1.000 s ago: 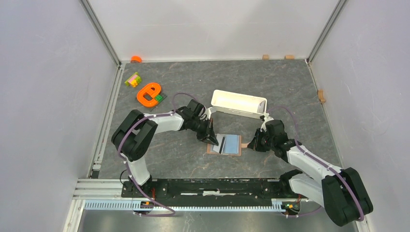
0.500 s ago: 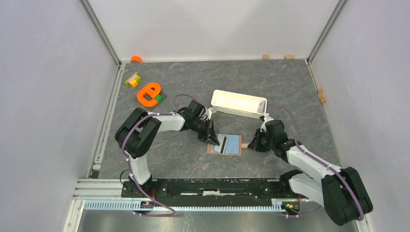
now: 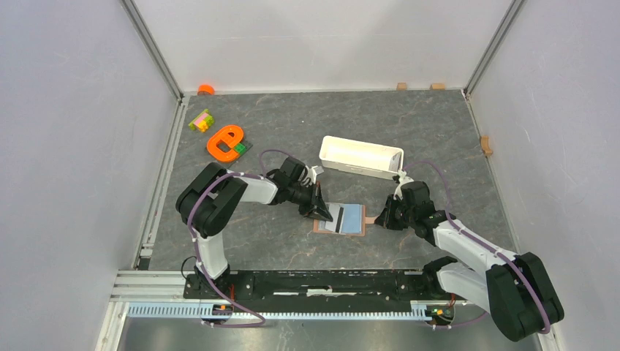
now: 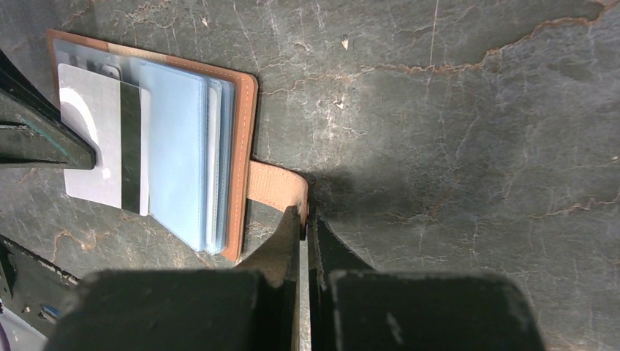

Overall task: Put the credit cards into the card holder
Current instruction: Insert the credit card into the card holder.

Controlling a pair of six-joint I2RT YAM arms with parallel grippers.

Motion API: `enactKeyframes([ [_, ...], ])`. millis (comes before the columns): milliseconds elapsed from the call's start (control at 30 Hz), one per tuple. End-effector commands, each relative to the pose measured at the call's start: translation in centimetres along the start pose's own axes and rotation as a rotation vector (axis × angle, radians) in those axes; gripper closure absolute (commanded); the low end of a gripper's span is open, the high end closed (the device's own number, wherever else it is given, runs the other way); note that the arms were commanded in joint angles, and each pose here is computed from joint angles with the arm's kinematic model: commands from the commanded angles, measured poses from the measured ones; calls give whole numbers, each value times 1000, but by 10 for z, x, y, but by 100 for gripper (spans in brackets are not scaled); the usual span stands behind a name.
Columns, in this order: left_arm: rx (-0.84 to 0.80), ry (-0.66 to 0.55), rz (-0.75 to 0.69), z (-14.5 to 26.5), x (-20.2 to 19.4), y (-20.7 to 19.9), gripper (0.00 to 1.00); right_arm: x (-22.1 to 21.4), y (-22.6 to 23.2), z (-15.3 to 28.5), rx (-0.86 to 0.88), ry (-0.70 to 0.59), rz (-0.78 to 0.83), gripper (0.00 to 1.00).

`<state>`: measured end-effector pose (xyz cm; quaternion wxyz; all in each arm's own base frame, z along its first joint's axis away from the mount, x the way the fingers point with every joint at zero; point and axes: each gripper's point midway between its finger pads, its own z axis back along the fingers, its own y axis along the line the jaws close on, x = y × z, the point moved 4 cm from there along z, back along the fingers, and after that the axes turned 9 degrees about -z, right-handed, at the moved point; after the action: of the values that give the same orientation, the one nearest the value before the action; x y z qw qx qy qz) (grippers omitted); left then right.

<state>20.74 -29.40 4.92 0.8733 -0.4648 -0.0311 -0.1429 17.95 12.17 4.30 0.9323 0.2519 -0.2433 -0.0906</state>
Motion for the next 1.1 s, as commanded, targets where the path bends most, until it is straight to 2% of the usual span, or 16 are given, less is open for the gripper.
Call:
enactKeyframes([
  [0,42,-72,41,-6,7,12,98,2,1,0,-1,-3,25,100],
  [433,63,-180,73,-10,9,20,98,-2,2,-1,22,4,28,100],
  [867,42,-145,80,-22,-3,10,98,0,6,0,38,2,30,100],
  [1067,85,-125,68,-23,-3,11,87,1,6,0,38,-1,33,100],
])
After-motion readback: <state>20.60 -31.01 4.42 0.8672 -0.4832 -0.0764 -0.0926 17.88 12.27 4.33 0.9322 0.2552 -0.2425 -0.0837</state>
